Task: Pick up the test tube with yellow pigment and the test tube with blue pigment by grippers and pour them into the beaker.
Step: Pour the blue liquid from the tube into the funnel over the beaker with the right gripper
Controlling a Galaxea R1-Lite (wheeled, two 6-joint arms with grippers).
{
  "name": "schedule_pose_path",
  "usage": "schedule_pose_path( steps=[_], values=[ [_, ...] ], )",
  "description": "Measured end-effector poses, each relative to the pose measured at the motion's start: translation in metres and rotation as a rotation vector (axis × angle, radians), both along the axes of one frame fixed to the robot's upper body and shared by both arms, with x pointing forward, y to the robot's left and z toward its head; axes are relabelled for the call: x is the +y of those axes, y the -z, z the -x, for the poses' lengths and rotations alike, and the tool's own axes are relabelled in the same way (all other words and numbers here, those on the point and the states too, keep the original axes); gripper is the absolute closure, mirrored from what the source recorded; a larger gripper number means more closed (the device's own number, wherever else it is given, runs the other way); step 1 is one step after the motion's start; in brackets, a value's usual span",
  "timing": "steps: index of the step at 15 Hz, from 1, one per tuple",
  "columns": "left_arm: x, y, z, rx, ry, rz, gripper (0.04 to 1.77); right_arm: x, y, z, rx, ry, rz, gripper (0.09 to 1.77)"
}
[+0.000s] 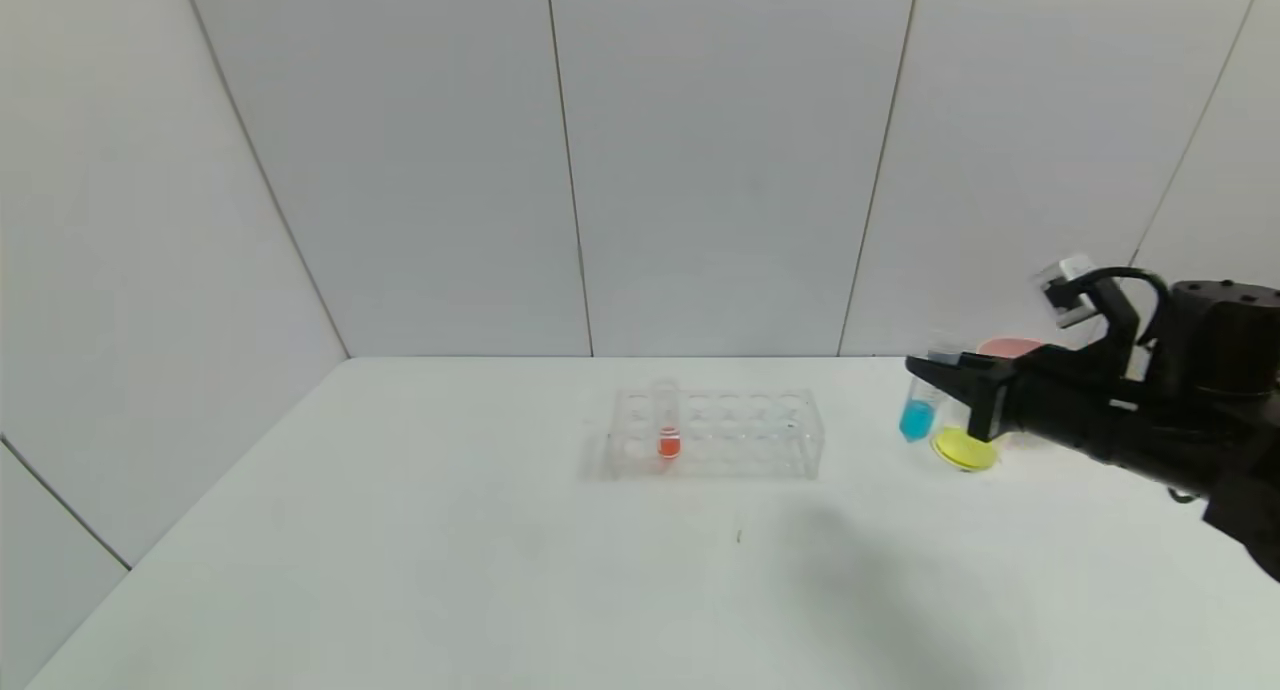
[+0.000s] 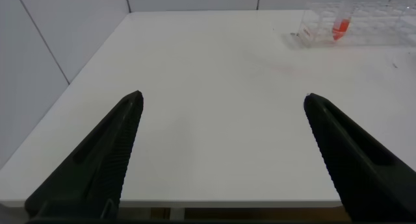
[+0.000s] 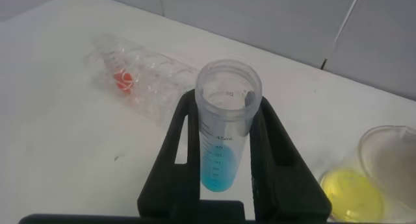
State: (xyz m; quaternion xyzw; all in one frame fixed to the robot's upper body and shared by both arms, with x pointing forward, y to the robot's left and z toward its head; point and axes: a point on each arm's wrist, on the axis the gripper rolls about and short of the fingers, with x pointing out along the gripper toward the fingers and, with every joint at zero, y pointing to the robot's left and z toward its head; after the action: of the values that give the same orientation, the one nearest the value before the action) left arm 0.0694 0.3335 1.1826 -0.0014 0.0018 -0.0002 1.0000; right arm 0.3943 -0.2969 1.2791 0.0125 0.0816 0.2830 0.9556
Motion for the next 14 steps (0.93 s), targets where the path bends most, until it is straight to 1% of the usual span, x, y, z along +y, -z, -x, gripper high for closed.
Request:
schedule_pose_path(
  steps=[2,3,4,6,9,10,12,14],
  values=[
    [0.0,0.0,0.0,0.0,0.0,0.0,0.05,-0.042,-0.008,0.014,0.033,-0.09,-0.032,1.36],
    [0.0,0.0,0.0,0.0,0.0,0.0,0.05,-0.062,-0.012,0.02,0.03,-0.113,-0.032,1.36],
    [0.0,0.0,0.0,0.0,0.0,0.0,0.05,-0.08,-0.015,0.026,0.019,-0.116,-0.014,1.36],
    [0.0,0.0,0.0,0.0,0.0,0.0,0.05,-0.111,-0.022,0.034,-0.002,-0.085,0.069,1.36],
    [0.0,0.0,0.0,0.0,0.0,0.0,0.05,-0.138,-0.039,0.033,0.012,-0.034,0.125,1.36],
    [0.0,0.0,0.0,0.0,0.0,0.0,0.05,-0.144,-0.045,0.029,0.023,-0.027,0.137,1.36],
    [0.0,0.0,0.0,0.0,0.0,0.0,0.05,-0.157,-0.057,0.022,0.044,-0.027,0.18,1.36],
    [0.0,0.0,0.0,0.0,0.0,0.0,0.05,-0.17,-0.062,0.012,0.039,-0.057,0.279,1.36]
  ],
)
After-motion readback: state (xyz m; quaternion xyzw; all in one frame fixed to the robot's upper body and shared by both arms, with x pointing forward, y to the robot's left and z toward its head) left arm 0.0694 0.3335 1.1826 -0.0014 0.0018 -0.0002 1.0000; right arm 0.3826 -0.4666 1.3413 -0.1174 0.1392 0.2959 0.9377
